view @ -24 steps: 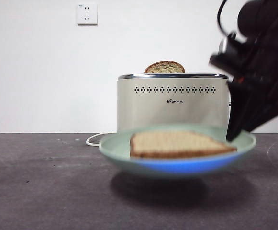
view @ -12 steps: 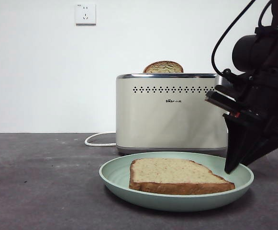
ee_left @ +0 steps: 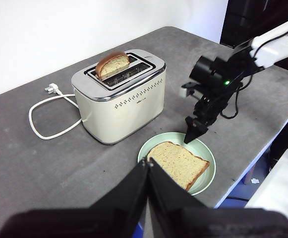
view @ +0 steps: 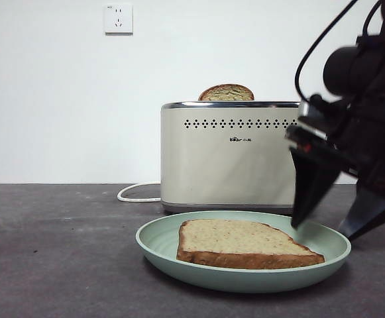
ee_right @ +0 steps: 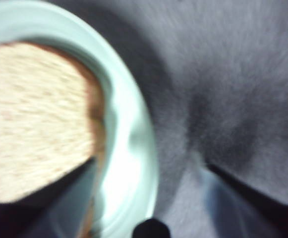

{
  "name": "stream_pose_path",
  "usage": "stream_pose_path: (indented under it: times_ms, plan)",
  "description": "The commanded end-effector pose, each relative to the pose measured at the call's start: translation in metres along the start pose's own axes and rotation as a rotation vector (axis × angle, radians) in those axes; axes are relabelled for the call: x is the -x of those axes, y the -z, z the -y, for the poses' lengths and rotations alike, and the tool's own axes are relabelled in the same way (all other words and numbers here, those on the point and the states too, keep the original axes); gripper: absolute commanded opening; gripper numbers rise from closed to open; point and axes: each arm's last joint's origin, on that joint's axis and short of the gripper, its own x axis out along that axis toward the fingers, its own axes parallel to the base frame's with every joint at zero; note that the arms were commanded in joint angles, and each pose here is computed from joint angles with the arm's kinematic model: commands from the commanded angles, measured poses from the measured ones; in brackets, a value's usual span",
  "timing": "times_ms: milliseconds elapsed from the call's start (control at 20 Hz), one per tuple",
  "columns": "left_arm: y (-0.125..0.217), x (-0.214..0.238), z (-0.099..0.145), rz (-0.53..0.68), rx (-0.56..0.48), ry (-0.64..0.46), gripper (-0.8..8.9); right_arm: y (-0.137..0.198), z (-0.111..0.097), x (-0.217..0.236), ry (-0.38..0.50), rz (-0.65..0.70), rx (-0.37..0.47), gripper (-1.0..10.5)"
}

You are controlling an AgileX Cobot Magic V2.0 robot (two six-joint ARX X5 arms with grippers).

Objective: Take the bread from the toaster,put the bread on the plate,put the plate on the table

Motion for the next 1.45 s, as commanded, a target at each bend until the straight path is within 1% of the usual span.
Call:
stream_pose_path:
  times_ms: [50, 200, 400, 500, 750, 900, 1000, 1100, 1450]
  plan:
    - [0.0, 0.0, 0.0, 0.004, -0.001, 0.007, -0.08, 0.003, -0.012, 0.032, -0.007, 0.095, 0.039, 5.4]
    - [0.0, 0.0, 0.0, 0.004, -0.001, 0.007, -0.08, 0.023, -0.03, 0.084, -0.025, 0.199, 0.088, 5.4]
    - [0.001, 0.0, 0.0, 0.003, -0.001, 0.008, -0.08, 0.072, -0.056, 0.145, -0.055, 0.301, 0.215, 5.3]
    - [0.001, 0.0, 0.0, 0.003, -0.001, 0.01, -0.08, 0.096, -0.062, 0.162, -0.072, 0.331, 0.25, 5.2]
    - [0.001, 0.0, 0.0, 0.002, 0.0, 0.011, -0.08, 0.135, -0.067, 0.185, -0.106, 0.364, 0.288, 3.4]
    - [0.001, 0.0, 0.0, -0.003, 0.001, 0.012, -0.08, 0.15, -0.069, 0.195, -0.143, 0.394, 0.307, 1.3]
    - [0.001, 0.0, 0.0, -0.005, 0.002, 0.012, -0.08, 0.157, -0.071, 0.199, -0.197, 0.41, 0.336, -0.3]
    - [0.002, 0.0, 0.0, -0.009, 0.004, 0.012, -0.08, 0.16, -0.072, 0.2, -0.224, 0.415, 0.348, -0.1]
    - [0.002, 0.0, 0.0, -0.012, 0.004, 0.012, -0.08, 0.159, -0.072, 0.199, -0.223, 0.399, 0.345, -0.1]
